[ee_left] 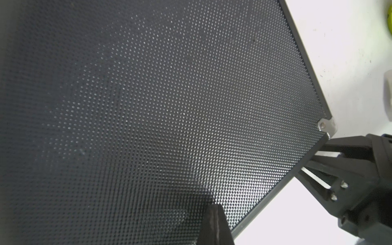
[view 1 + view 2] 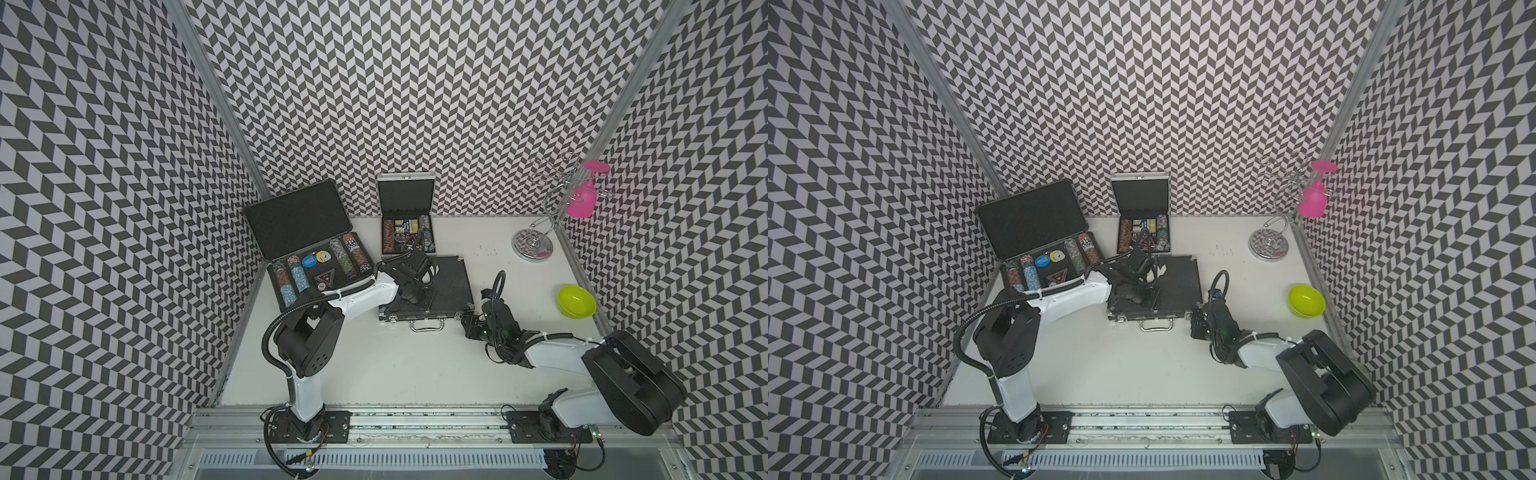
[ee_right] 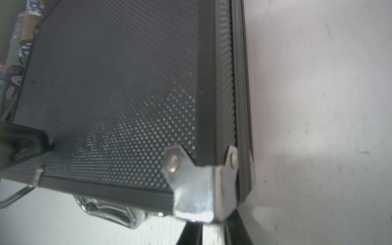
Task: Close the poker set cases
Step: Fasten the fastener on the poker set case.
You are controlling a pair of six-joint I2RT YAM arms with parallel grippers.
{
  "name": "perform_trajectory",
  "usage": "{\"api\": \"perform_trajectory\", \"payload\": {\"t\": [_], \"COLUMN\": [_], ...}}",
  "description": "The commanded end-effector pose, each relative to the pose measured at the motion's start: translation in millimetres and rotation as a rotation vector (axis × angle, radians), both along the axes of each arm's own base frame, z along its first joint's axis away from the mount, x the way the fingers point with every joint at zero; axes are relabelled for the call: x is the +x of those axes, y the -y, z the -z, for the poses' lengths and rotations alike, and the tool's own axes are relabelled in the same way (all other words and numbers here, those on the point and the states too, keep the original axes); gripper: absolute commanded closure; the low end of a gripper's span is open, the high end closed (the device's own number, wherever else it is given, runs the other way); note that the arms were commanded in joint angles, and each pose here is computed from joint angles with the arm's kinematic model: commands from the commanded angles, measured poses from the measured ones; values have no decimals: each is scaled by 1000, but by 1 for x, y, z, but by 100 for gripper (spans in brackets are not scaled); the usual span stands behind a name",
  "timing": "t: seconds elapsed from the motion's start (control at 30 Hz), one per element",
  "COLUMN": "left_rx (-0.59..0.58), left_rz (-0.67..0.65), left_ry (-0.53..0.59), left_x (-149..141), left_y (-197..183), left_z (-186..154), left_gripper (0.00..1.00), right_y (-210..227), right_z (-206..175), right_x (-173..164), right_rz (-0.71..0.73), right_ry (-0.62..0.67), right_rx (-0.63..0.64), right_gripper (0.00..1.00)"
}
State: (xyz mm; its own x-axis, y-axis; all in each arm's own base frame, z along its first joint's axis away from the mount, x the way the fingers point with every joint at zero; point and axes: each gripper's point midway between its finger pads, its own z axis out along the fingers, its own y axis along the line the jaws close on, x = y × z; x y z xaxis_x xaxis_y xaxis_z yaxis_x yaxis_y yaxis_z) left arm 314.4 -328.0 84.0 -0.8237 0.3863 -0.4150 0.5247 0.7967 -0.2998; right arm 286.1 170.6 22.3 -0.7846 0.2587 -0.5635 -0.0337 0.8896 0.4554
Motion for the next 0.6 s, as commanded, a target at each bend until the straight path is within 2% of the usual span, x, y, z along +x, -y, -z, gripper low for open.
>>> {"api": "perform_trajectory", "payload": {"t": [0.0, 0.13, 0.3, 0.4, 0.57], "left_rx": [106, 104, 100, 101, 99], "left_rz": [9, 6, 6, 6, 6], "left_ry": [-129, -126, -126, -125, -125], "left_x": [-32, -32, -31, -31, -30], "left_y": [-24, -24, -22, -23, -22], "left_z": [31, 29, 29, 29, 30], "left_gripper": [100, 100, 100, 100, 100], "right_y": [23, 24, 19, 4, 2], "right_z": [18, 10, 17, 8, 2], "right_x": [-12, -15, -19, -24, -36], "right_rz": [79, 102, 87, 71, 148], "right_ry": [-68, -60, -90, -89, -107], "right_rx": [-69, -28, 1, 135, 321], "right_gripper": [81, 78, 80, 84, 90]}}
